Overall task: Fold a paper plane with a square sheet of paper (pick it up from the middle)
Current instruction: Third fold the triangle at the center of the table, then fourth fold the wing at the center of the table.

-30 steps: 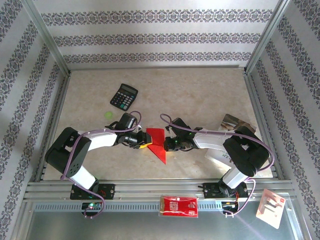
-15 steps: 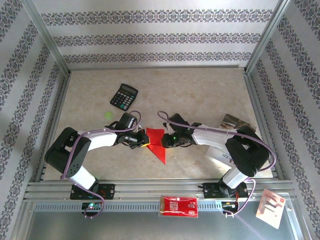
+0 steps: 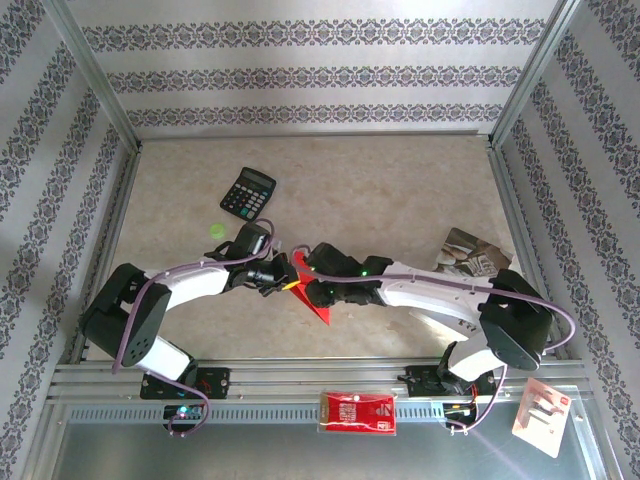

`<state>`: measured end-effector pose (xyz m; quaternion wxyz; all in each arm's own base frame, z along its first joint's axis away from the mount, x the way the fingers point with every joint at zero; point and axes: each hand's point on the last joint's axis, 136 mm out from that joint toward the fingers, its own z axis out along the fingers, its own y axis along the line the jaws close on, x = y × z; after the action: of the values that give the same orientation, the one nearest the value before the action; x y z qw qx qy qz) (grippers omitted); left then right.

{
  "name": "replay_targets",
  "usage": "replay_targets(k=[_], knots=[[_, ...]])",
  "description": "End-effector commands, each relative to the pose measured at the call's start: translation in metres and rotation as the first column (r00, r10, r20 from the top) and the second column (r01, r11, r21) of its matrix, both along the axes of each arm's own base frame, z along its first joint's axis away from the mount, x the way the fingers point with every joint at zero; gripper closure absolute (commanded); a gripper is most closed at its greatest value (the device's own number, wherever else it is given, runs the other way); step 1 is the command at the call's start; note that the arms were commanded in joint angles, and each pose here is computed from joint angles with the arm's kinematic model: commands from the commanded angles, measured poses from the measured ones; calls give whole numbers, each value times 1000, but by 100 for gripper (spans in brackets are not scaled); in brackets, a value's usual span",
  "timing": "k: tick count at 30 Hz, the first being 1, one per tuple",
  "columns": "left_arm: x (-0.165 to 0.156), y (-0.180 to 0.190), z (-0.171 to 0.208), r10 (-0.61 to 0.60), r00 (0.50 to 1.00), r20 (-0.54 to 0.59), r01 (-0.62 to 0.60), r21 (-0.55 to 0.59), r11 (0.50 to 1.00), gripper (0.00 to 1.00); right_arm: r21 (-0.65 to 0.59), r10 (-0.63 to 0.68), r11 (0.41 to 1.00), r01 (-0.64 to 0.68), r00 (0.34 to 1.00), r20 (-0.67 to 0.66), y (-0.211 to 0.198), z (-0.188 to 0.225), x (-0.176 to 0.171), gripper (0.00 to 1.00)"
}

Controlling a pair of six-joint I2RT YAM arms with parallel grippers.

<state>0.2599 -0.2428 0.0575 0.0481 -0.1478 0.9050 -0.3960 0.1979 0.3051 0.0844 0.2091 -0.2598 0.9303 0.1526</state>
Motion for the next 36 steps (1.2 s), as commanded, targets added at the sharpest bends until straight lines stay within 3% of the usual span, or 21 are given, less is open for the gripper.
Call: replay_targets(k=[1,6,15,24,36], knots=[[-10,3,1,37,997,-66,-37,11,999,100,-52,-36,998,40,997,72,6,-1,2,58],[-15,4,-1,49,994,-102,-47,14,999,100,-120,-69,989,85,989,133,12,-14,-5,55],[-16,2,0,52,990,-132,-51,6,999,100,-167,-140,971,171,973,183,17,-35,-12,59],[-17,-1,4,42,987,-152,-44,-9,999,100,-250,-142,945,212,952,272,16,-42,-11,63],[-17,-1,5,38,987,-155,-39,-3,999,100,-322,-125,921,218,951,283,10,-58,-11,65]])
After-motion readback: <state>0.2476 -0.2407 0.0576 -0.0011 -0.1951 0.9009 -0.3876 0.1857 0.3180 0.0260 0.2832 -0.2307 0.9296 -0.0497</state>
